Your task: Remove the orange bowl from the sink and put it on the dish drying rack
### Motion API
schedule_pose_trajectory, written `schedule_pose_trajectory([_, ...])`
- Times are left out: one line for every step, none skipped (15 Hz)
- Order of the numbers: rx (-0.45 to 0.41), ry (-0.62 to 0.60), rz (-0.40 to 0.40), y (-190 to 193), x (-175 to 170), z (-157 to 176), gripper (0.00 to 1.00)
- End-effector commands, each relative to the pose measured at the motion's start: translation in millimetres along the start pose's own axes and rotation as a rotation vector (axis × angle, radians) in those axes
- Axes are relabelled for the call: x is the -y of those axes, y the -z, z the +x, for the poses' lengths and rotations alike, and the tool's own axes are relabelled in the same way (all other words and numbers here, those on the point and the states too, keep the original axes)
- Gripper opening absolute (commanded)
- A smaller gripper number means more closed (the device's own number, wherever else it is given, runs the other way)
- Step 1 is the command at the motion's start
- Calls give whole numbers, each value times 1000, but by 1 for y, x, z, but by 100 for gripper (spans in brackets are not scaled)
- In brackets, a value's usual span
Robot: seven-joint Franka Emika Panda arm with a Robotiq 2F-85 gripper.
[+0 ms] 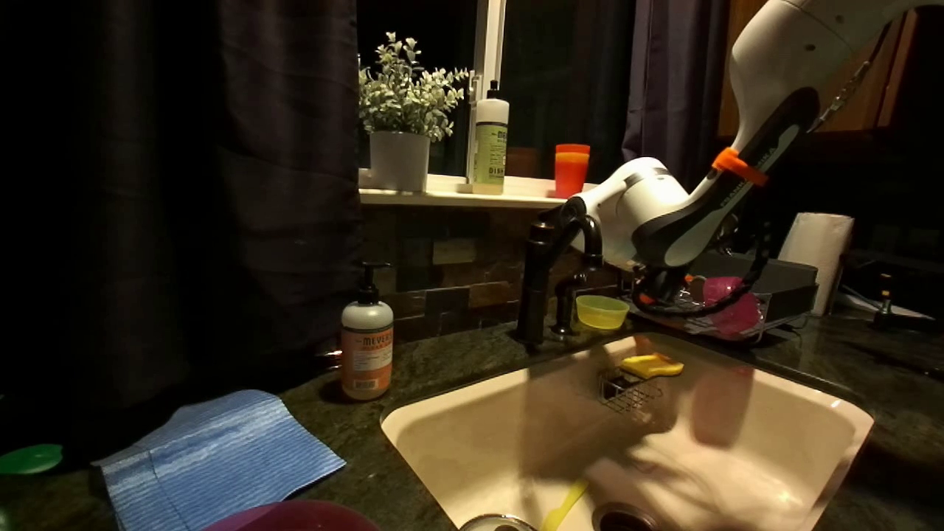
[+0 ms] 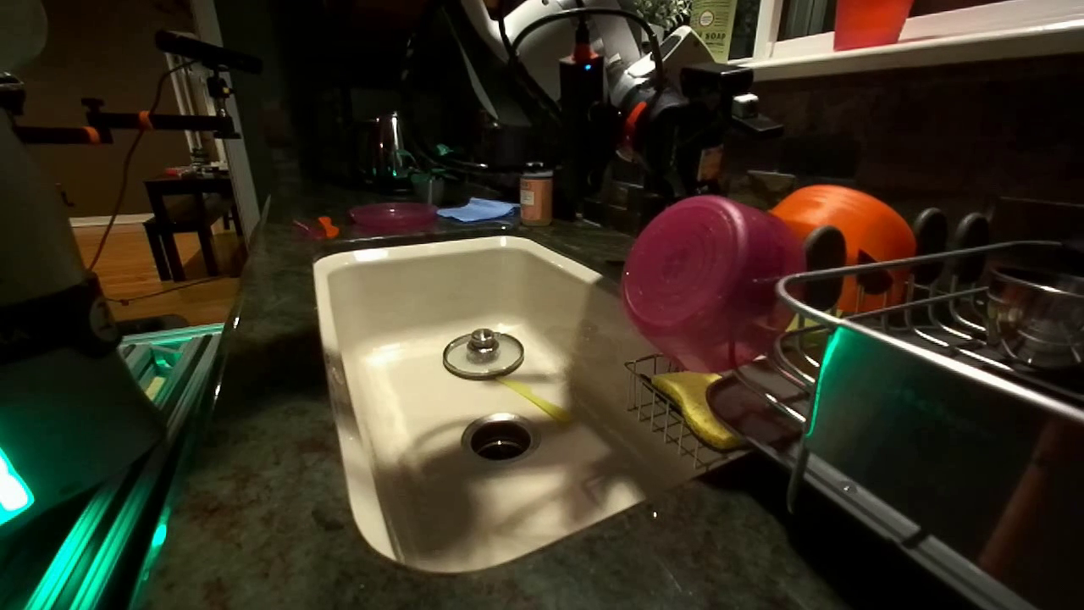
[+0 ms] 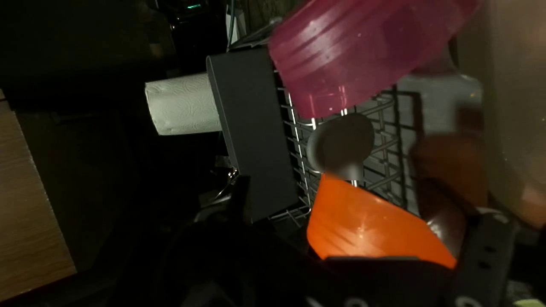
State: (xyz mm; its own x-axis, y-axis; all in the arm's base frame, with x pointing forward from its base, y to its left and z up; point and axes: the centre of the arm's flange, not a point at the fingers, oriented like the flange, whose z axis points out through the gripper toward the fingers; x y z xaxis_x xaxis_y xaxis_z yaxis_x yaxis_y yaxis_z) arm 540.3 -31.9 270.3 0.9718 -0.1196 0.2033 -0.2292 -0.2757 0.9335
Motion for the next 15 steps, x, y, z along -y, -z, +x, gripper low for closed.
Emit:
schedule_pose_trajectory([34, 15, 21, 5, -1, 1, 100])
schedule_pose_trajectory([37, 17, 24, 5, -1, 1, 100])
schedule_pose_trajectory([40, 18, 27, 6, -1, 1, 100])
schedule_pose_trajectory([44, 19, 31, 7, -2, 1, 100])
schedule_pose_trajectory([52, 21, 37, 9, -3, 1, 100])
schedule_pose_trajectory([63, 23, 46, 10, -4, 1, 100])
schedule_pose_trajectory([82, 26, 63, 12, -7, 0, 100])
schedule_pose_trajectory([98, 27, 74, 13, -9, -1, 100])
schedule_pose_trajectory([116, 28, 86, 15, -12, -1, 100])
schedule_pose_trajectory([131, 31, 94, 15, -14, -1, 100])
schedule_pose_trajectory([146, 32, 107, 17, -17, -1, 100])
schedule_pose_trajectory([159, 34, 126, 19, -21, -2, 100])
schedule_pose_trajectory([170, 31, 151, 22, -28, -2, 100])
schedule_pose_trajectory([180, 36, 177, 24, -34, -3, 100])
schedule_pose_trajectory([190, 35, 205, 26, -44, -4, 100])
